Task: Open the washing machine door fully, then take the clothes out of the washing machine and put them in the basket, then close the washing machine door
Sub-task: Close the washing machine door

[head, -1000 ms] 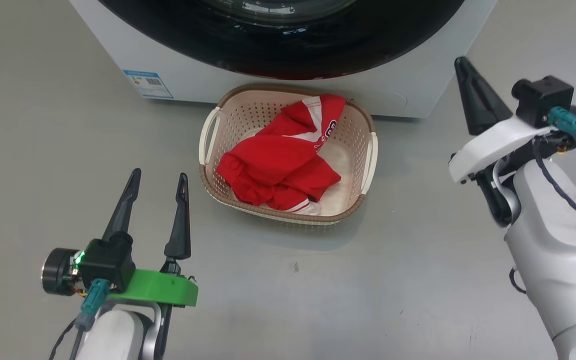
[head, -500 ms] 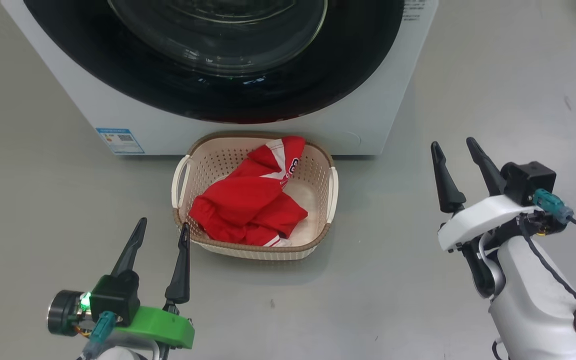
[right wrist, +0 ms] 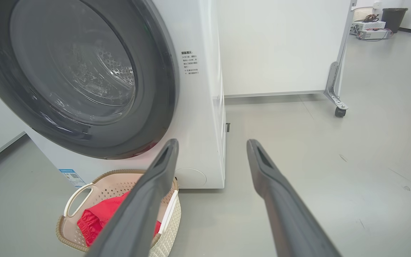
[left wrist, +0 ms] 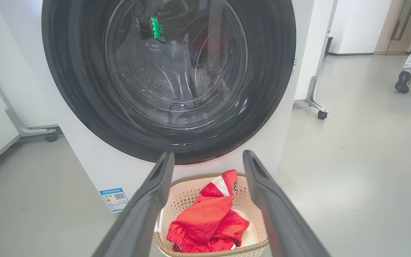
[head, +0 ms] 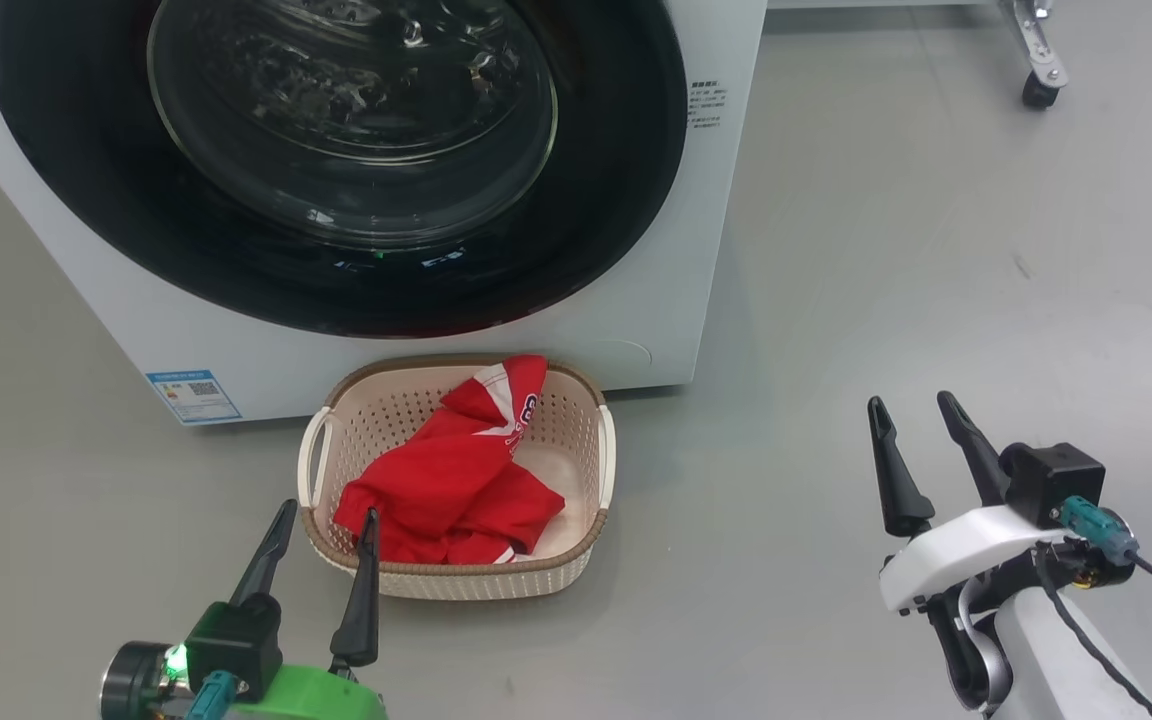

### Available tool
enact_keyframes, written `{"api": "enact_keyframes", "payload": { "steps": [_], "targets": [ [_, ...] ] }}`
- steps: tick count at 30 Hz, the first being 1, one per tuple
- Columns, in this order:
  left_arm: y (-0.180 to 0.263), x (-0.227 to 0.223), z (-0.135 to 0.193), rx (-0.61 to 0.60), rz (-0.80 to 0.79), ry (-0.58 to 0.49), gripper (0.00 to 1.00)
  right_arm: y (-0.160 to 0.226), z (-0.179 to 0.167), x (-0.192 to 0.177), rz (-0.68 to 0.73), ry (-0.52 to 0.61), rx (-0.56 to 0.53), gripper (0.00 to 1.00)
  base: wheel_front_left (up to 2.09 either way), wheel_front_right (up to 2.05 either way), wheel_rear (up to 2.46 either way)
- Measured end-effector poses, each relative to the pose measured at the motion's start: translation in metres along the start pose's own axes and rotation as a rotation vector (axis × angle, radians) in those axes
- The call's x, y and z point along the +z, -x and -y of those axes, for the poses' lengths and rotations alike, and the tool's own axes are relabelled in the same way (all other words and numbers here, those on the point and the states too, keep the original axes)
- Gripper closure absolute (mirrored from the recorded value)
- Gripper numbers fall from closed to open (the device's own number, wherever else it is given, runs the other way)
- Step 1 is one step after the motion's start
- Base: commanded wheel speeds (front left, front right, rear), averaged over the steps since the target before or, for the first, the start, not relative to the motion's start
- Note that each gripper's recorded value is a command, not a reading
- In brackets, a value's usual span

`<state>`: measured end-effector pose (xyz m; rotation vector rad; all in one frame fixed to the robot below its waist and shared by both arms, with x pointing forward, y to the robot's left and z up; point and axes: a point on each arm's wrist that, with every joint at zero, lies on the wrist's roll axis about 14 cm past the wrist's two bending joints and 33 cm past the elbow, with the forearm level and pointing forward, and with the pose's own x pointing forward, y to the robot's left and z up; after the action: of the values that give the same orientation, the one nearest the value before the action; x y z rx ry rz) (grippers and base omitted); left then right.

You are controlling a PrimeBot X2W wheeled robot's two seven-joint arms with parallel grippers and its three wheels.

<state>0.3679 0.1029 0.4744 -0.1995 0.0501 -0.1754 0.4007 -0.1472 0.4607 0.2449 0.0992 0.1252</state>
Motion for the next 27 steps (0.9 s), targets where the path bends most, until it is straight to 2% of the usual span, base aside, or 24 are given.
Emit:
{"api": "enact_keyframes", "payload": {
  "steps": [16,27],
  "targets": [
    [0.009,0.005,0.02,-0.057,0.007,0.007,0.0,0.048,0.001,0.006,0.05,-0.02,-0.046,0.0,0.0,0.0,0.0],
    [0.01,0.004,0.024,-0.067,-0.002,0.019,0.0,0.062,0.003,0.005,0.058,-0.023,-0.068,0.0,0.0,0.0,0.0]
  ]
}}
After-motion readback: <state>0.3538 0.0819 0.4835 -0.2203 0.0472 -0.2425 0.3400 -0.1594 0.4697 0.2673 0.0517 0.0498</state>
